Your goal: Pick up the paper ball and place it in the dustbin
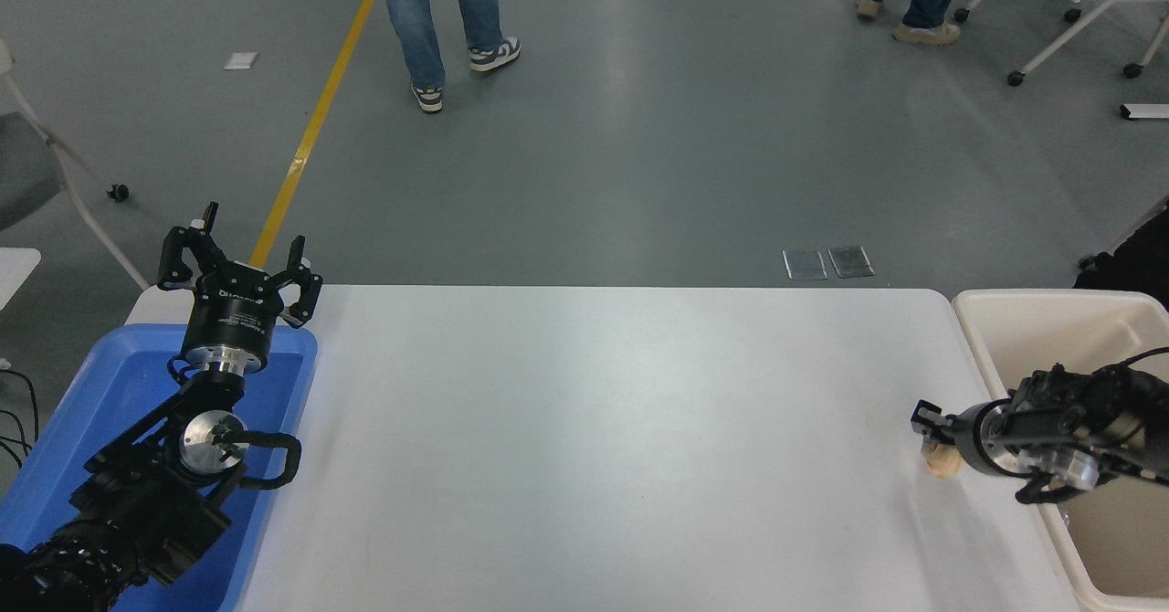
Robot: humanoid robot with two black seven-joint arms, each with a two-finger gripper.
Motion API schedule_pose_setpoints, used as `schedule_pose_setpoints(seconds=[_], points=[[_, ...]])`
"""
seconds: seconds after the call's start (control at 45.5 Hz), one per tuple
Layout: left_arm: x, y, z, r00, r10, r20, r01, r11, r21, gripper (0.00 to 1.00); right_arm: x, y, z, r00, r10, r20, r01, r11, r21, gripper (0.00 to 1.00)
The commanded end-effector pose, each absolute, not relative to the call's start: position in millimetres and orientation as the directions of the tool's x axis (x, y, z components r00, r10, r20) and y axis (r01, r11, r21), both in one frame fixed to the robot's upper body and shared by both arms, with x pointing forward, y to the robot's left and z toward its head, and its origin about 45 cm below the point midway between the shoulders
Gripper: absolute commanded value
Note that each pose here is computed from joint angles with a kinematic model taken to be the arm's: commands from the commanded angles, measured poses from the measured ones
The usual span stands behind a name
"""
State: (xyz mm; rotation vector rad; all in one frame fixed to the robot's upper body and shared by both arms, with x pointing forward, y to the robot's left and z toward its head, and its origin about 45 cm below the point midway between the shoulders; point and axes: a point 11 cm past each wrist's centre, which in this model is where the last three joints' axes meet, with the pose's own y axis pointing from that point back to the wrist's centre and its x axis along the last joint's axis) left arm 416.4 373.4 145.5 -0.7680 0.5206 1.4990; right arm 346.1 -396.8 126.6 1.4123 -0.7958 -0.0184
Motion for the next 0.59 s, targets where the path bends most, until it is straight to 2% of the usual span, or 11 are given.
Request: schedule_pose_setpoints(seconds=[0.0, 0.33, 0.571], points=[[416.4, 373.9, 145.7, 0.035, 0.682, -0.731, -0.9878, -0.088, -0.129, 0.99, 380, -371, 206, 0.748, -0.416, 0.517, -0.512, 0.135, 0.848, 0.00], [416.4, 373.9, 145.7, 0.035, 0.682, -0.731, -0.9878, -0.088, -0.129, 0.99, 420, -321, 314, 0.769, -0.322, 0.552, -0.579, 0.014, 0.815, 0.00], [416.2, 374.2, 145.4, 0.033, 0.682, -0.730, -0.9878, -0.089, -0.128, 0.99, 433, -302, 391, 0.729, -0.305, 0.613, -0.655, -0.050, 0.754, 0.00]])
